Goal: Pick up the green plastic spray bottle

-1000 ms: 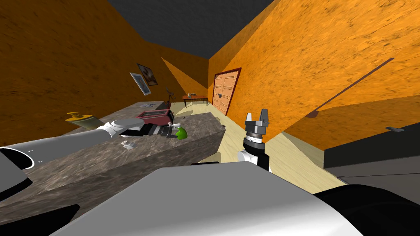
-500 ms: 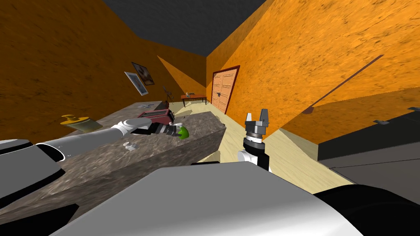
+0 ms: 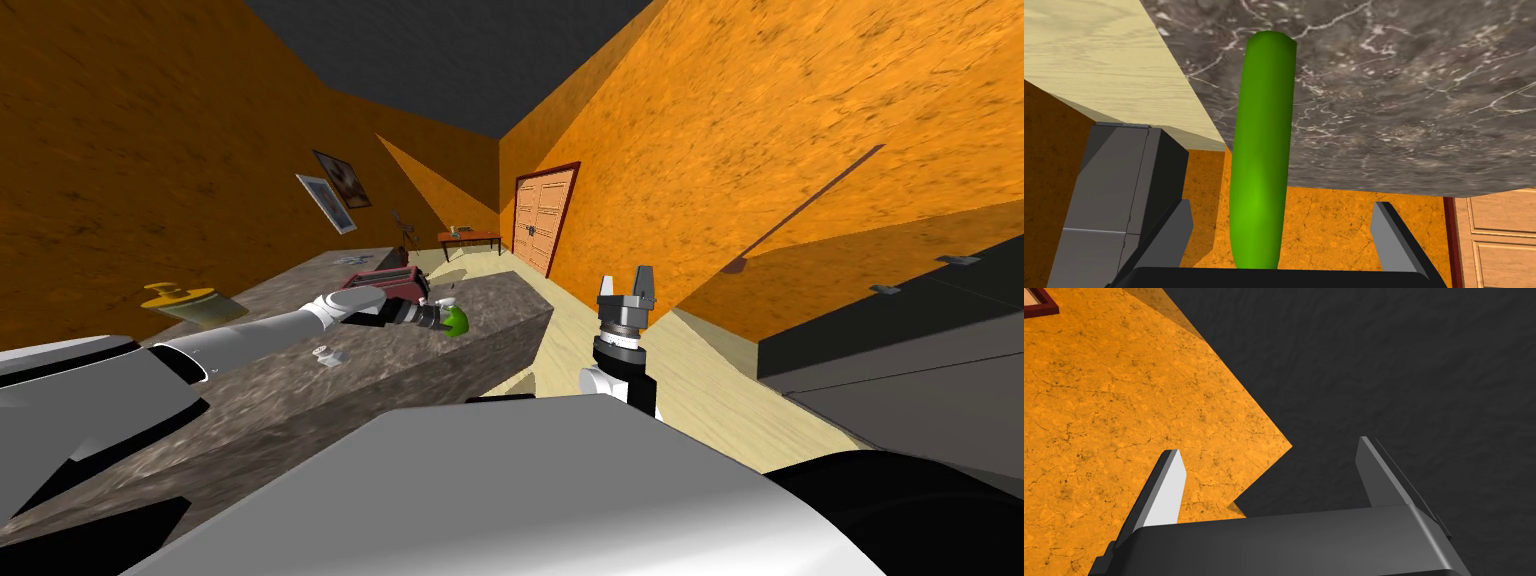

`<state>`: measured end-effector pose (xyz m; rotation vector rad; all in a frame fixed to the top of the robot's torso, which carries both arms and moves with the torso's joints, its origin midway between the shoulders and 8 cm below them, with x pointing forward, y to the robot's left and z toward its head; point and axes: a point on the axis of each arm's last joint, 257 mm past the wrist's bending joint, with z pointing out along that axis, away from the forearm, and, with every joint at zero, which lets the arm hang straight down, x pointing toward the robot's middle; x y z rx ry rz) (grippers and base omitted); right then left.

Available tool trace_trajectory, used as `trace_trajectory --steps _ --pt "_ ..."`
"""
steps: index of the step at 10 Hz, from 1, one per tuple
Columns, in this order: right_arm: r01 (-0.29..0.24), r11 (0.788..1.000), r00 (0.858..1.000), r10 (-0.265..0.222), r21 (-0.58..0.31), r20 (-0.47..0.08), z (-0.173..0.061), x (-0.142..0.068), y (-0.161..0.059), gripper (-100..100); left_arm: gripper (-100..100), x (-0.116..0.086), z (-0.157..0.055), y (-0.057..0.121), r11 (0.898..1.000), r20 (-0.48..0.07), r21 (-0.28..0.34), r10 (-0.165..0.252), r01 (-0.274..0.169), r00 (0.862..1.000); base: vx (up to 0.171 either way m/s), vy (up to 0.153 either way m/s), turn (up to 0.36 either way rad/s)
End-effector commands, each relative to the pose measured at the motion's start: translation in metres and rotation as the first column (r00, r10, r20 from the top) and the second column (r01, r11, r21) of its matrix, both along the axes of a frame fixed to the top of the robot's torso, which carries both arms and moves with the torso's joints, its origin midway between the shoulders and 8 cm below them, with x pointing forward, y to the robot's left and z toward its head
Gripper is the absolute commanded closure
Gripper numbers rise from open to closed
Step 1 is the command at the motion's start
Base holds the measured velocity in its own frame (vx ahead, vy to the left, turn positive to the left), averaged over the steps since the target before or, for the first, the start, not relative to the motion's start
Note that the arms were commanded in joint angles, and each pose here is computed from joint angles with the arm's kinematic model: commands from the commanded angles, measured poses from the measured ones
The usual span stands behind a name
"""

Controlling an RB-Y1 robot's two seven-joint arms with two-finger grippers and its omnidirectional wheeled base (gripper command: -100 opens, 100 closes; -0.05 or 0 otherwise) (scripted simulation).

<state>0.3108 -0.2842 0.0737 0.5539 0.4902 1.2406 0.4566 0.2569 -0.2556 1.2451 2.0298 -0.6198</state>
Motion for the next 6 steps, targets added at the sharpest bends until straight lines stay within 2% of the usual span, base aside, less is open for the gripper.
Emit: trace_trajectory --steps 1,3,4,6 --pt "0.000 1.000 1.000 0.000 0.000 0.000 0.000 0.000 0.000 0 -100 0.016 0.002 -0.017 1.000 0.014 -0.007 0.016 -0.016 1.000 -0.076 0.106 -0.114" --pt "0.000 1.000 1.000 0.000 0.000 0.000 0.000 0.000 0.000 0 -100 0.014 -0.007 -0.018 1.000 -0.015 0.013 0.028 -0.028 0.999 -0.046 0.089 -0.053" --pt "0.000 1.000 1.000 0.000 0.000 0.000 0.000 0.000 0.000 0 -100 0.029 -0.002 -0.040 0.999 0.011 -0.007 0.031 -0.031 0.999 -0.055 0.110 -0.121" --pt "0.000 1.000 1.000 0.000 0.000 0.000 0.000 0.000 0.000 0 -100 0.028 -0.010 -0.038 0.999 -0.011 0.019 0.046 -0.046 0.999 -0.051 0.102 -0.045"
